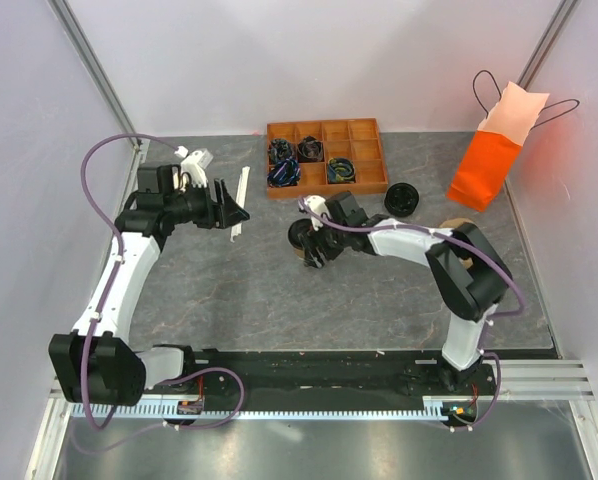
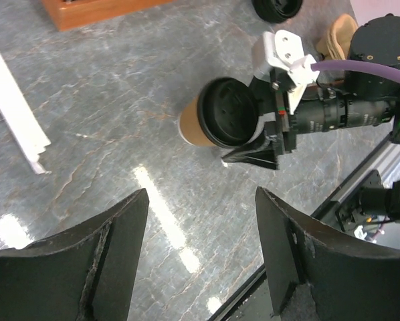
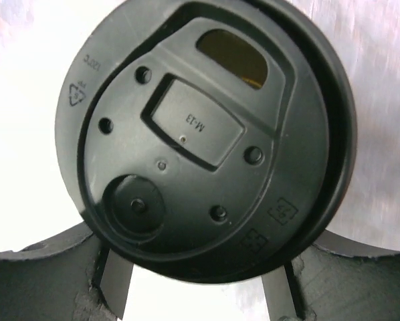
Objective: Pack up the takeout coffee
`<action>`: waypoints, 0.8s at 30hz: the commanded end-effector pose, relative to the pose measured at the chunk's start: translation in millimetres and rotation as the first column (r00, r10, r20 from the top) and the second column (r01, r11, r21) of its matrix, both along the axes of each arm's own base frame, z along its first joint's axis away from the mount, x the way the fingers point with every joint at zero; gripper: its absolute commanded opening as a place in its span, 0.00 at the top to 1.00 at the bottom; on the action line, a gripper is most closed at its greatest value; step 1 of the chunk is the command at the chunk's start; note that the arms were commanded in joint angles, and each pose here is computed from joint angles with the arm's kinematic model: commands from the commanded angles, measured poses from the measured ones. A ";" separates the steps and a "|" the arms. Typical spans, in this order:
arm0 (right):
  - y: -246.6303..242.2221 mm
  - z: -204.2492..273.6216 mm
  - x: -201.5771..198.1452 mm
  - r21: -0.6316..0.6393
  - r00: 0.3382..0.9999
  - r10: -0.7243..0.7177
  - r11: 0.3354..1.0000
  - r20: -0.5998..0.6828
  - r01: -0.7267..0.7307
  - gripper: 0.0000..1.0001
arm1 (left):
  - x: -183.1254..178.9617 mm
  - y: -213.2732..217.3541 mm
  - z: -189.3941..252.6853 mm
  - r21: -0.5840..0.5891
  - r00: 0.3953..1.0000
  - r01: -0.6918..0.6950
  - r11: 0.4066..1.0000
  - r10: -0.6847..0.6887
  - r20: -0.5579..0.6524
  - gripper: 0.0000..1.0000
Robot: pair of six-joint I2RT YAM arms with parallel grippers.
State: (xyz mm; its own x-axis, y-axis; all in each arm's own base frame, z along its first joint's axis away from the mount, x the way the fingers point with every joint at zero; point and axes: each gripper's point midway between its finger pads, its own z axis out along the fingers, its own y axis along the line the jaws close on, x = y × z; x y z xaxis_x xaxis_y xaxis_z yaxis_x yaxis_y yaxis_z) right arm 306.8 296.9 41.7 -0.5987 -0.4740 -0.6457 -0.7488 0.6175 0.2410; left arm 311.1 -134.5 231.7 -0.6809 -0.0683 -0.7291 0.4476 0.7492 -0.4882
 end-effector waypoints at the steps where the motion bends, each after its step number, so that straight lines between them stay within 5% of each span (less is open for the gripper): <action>1: 41.8 17.9 44.6 0.086 0.994 -0.018 0.996 0.105 0.009 0.28 | 2.3 6.8 12.0 -0.039 0.999 -0.028 0.999 0.029 0.034 0.28; 17: 160.4 24.5 103.8 0.239 0.976 0.083 0.962 0.201 -0.131 0.22 | -1.9 44.2 -2.9 -0.040 0.981 -0.193 0.980 0.193 0.010 0.28; 24: 173.6 25.5 130.2 0.259 0.970 0.016 0.963 0.241 -0.080 0.21 | -1.8 48.8 -7.6 -0.053 0.970 -0.244 0.968 0.244 0.002 0.27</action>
State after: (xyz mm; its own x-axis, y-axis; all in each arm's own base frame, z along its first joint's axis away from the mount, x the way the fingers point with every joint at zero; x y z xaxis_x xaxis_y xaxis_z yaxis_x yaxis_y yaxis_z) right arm 413.5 457.9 45.7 -0.4436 -0.3591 -0.8212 -0.8334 0.5022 0.2306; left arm 304.0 -90.5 215.1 -0.6719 -0.2204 -0.7071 0.2846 0.8046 -0.5212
